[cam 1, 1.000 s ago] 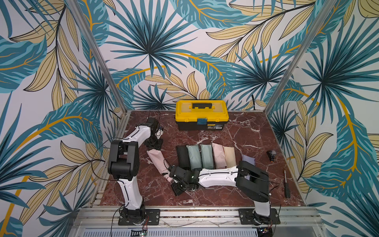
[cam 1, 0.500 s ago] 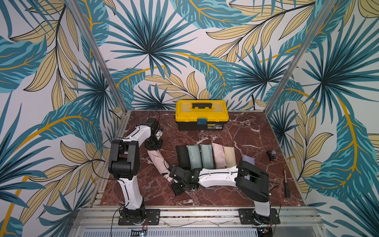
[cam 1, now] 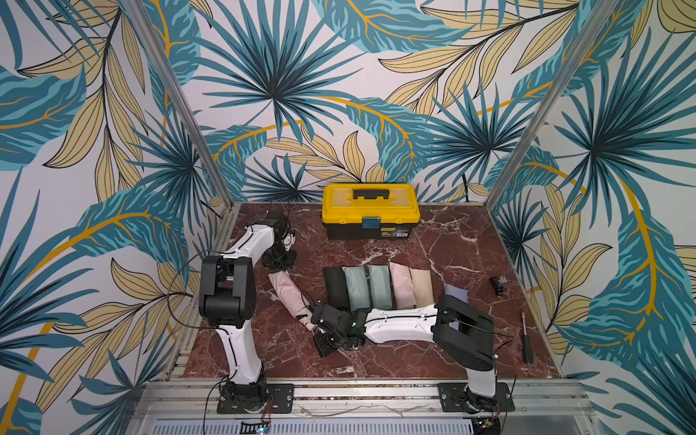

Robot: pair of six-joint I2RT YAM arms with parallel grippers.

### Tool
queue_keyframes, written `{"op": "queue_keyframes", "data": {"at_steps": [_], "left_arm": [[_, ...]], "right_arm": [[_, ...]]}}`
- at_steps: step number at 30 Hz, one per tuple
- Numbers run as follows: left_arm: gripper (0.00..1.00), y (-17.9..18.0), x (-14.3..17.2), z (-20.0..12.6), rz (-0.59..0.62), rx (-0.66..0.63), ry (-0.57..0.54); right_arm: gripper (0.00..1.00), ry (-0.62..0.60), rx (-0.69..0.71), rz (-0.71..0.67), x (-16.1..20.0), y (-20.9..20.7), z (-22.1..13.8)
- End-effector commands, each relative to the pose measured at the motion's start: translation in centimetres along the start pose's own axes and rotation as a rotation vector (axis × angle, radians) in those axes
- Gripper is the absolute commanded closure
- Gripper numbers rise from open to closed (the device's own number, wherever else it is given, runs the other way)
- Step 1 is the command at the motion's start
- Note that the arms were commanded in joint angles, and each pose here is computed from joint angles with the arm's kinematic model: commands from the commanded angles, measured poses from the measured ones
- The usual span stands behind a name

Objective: Take umbrellas out of sleeves
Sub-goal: Take out the umbrella from the umbrella sleeve.

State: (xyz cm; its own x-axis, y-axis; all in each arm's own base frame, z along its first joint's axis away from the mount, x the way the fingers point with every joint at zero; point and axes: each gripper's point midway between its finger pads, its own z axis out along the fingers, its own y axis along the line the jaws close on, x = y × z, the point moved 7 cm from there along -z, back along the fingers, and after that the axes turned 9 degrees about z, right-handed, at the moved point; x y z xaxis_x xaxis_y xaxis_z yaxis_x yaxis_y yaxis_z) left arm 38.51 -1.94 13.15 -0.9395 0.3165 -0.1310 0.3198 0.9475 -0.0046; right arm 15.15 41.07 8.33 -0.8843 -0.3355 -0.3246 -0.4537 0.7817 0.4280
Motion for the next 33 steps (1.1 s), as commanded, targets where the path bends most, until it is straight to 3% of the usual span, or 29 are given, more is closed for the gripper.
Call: {"op": "queue_keyframes", "data": {"at_steps": [1, 18, 23, 33], "left_arm": [[1.0, 1.8, -2.1, -1.1, -0.008, -0.073, -0.088], [1.0, 4.2, -4.8, -1.2, -0.001, -0.216, -0.092], [1.0, 4.2, -5.5, -1.2, 0.003, -0.206, -0.109], [0.86, 4.6, -6.5, -1.4, 0.029, -0.247, -0.116]], "right_arm": [[1.0, 0.068, 0.025, 0.01, 1.5, -0.7, 0.3], [1.0, 0.092, 0.029, 0.018, 2.1, -1.0, 0.0], [1.0, 0.103, 0.035, 0.016, 2.4, -1.2, 0.1], [1.0, 0.109, 0.045, 0.01, 2.1, -1.0, 0.1]]}}
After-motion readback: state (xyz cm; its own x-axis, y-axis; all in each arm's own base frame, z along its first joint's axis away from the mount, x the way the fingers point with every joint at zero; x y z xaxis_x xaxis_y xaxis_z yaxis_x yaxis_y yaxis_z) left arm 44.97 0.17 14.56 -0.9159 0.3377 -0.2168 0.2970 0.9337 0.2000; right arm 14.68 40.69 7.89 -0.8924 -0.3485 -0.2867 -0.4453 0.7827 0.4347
